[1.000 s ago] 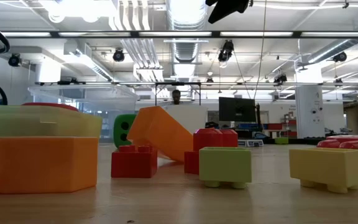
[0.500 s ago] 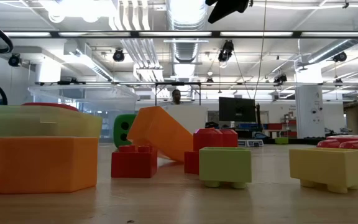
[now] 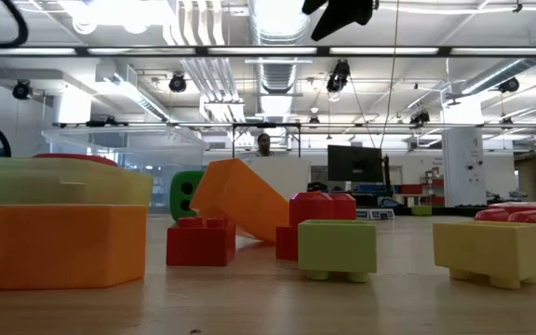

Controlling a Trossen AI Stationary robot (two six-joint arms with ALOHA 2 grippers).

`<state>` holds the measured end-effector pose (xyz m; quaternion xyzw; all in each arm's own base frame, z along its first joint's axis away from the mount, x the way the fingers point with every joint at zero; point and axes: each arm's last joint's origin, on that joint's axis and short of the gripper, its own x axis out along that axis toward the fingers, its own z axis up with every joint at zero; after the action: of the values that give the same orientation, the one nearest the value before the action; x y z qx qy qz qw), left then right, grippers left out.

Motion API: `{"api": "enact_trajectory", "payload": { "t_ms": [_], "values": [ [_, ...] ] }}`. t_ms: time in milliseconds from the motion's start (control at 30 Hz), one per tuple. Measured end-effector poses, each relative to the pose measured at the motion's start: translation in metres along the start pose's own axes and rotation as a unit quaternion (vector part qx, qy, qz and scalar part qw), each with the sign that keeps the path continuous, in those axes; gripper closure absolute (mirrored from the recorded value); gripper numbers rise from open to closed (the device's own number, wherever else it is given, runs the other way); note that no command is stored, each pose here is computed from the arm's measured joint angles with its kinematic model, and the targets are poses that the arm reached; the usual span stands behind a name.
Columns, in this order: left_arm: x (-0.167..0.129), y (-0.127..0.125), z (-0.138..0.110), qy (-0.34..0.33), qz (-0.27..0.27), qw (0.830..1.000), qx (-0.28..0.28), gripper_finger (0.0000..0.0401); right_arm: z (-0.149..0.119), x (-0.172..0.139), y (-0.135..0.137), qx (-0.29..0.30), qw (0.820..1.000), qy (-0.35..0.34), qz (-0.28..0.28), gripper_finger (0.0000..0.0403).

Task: Pick & Place Toys
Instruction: Put the dark green game piece into the white bin

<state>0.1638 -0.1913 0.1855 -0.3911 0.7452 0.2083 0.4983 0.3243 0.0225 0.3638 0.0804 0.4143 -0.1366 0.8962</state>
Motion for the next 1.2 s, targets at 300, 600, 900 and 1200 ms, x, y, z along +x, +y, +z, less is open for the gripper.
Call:
{"api": "enact_trajectory", "payload": {
  "t_ms": [300, 600, 900, 1200],
  "values": [
    [-0.055, -0.011, -0.018, -0.116, 0.017, 0.990, 0.077, 0.0198, 0.009, 0.007, -0.049, 0.061, 0.996, 0.008, -0.062, 0.0093],
    [-0.074, -0.008, -0.024, -0.133, 0.032, 0.989, 0.063, 0.0198, -0.004, 0.023, -0.151, 0.224, 0.957, 0.063, -0.173, 0.0093],
    [-0.075, -0.007, -0.023, -0.164, 0.029, 0.984, 0.058, 0.0198, -0.061, 0.040, -0.257, 0.410, 0.880, 0.115, -0.210, 0.0094],
    [-0.076, -0.007, -0.020, -0.180, 0.029, 0.982, 0.056, 0.0198, -0.117, 0.045, -0.311, 0.508, 0.813, 0.115, -0.260, 0.0094]
  ]
}}
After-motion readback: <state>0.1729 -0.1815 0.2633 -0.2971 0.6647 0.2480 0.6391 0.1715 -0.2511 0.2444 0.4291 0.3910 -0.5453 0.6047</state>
